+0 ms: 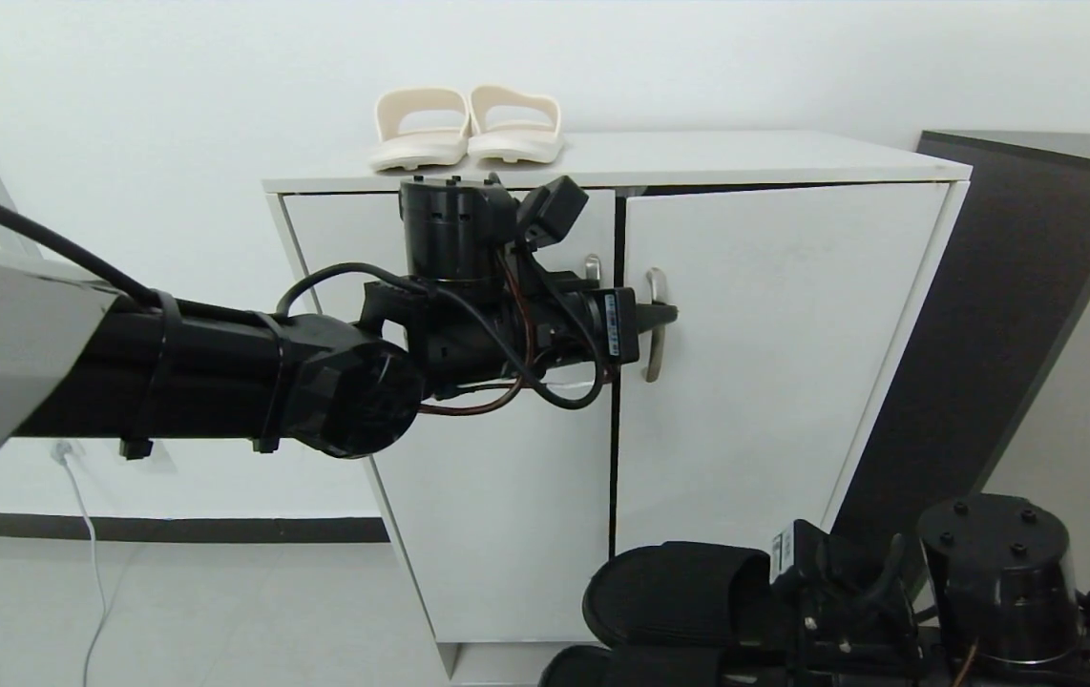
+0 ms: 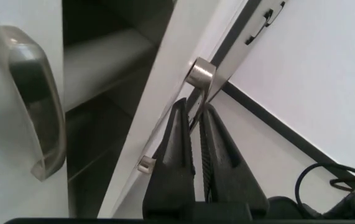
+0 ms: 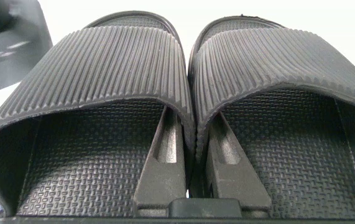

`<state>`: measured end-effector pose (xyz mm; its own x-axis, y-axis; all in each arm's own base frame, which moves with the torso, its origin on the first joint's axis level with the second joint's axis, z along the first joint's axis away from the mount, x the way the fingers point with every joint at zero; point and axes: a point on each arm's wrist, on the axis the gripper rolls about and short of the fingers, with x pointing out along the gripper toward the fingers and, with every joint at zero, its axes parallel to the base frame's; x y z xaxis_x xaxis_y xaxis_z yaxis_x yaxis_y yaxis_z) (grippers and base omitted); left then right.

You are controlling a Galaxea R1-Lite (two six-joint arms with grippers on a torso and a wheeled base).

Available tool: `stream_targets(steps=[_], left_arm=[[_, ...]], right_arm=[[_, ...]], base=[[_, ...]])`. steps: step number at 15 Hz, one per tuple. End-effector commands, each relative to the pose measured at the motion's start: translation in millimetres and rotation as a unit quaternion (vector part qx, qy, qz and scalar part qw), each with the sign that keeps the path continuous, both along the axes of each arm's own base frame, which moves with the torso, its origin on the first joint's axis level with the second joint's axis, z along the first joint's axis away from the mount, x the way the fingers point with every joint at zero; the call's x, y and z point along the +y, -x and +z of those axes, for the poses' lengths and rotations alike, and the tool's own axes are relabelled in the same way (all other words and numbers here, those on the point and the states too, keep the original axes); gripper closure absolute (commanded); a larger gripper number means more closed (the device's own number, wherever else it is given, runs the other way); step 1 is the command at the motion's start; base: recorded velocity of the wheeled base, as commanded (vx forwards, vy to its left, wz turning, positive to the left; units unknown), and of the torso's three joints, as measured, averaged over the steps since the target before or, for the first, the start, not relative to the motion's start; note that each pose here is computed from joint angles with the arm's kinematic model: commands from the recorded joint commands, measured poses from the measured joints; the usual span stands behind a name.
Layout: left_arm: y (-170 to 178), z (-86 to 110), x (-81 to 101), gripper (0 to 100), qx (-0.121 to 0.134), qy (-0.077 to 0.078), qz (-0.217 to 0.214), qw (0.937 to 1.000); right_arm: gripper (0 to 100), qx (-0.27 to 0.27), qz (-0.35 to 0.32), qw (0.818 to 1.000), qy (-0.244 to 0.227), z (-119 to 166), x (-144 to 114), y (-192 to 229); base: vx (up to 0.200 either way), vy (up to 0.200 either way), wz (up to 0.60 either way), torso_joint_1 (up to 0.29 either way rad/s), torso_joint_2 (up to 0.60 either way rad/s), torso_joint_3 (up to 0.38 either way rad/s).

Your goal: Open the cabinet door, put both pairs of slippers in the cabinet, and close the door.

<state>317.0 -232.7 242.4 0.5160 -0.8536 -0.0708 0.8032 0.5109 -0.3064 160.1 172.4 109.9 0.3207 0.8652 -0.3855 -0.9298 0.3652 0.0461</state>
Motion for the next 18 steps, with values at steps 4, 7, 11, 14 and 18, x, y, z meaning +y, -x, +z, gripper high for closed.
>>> stream_targets(steps=[4,7,11,14,18], left_arm=[[25.5,15.3,8.6,100,-0.011,0.007,-0.011,0.9999],[50.2,16.7,13.5,100,-0.008,0.003,-0.026,0.9996],[70.9,14.5,24.0,100,-0.002,-0.001,-0.035,0.9994],[67.2,9.4,29.3,100,-0.003,0.001,-0.023,0.9997],[48.4,2.0,18.6,100,-0.007,0.012,-0.021,0.9997]], right_arm=[[100,-0.024,0.035,0.999,-0.003,3.9,-8.3,10.6],[100,-0.023,0.036,0.999,-0.001,2.9,-8.4,11.2],[100,-0.02,0.044,0.999,0.002,1.0,-7.9,15.0],[100,-0.02,0.058,0.998,0.01,-2.9,-7.8,21.8],[100,-0.02,0.088,0.996,0.019,-8.1,-10.4,33.6]], base=[[0.0,0.0,0.0,0.0,0.0,0.0],[0.0,0.0,0.0,0.0,0.0,0.0],[0.0,0.0,0.0,0.0,0.0,0.0],[0.0,0.0,0.0,0.0,0.0,0.0],[0.0,0.0,0.0,0.0,0.0,0.0]])
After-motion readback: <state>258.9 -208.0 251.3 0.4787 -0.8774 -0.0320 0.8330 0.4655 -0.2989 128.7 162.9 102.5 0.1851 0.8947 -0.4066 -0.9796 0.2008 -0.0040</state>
